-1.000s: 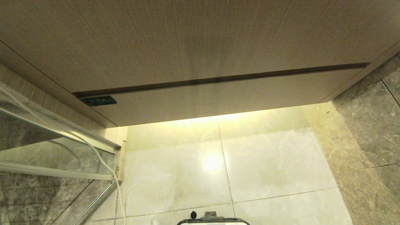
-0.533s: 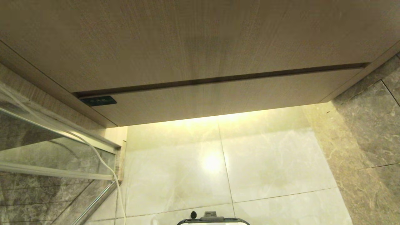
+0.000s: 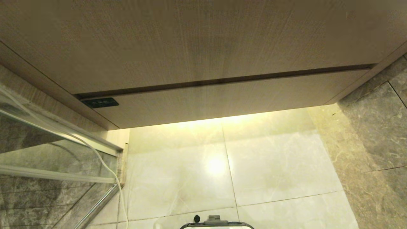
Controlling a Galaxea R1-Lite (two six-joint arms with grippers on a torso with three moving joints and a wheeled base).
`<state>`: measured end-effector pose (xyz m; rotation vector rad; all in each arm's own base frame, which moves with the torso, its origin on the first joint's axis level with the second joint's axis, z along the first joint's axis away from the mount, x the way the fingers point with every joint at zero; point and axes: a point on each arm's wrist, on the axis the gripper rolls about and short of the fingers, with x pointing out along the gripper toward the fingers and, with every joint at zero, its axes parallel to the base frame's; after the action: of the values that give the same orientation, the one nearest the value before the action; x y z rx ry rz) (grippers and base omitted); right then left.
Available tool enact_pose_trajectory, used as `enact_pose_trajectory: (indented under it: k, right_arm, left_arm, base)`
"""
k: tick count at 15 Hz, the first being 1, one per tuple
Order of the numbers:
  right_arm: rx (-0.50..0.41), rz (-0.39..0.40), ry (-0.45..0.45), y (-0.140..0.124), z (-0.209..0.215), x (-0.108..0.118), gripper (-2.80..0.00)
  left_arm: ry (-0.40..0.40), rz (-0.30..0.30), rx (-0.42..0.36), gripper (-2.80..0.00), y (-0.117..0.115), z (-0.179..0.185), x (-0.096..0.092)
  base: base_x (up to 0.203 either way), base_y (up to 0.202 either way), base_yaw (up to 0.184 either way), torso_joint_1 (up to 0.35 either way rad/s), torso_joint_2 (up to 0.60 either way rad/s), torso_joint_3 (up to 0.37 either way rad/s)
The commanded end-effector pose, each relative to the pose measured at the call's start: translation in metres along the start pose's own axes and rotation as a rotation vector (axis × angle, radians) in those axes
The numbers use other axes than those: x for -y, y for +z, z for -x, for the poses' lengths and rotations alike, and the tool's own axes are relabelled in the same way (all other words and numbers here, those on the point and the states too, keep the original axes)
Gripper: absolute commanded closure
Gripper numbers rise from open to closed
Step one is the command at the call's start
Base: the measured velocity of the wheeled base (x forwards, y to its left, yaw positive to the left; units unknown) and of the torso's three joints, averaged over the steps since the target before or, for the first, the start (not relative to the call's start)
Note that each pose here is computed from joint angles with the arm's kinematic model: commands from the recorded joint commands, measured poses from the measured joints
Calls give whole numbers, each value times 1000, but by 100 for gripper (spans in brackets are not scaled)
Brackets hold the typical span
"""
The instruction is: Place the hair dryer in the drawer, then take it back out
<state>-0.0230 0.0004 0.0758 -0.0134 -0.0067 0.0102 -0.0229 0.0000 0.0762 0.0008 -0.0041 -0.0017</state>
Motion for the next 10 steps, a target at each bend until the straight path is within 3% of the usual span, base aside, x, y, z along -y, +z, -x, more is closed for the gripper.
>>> enact_pose_trajectory:
  k: [1,10]
  right_arm:
    - [-5,0,1,0,0,0,0]
    - [-2,-6,-1,0,0,0,0]
  left_arm:
    - [0,0,-1,0,0,0,0]
    - [0,-1,-1,0,0,0,0]
  base:
    - [0,0,0,0,0,0]
    - [0,0,0,0,0,0]
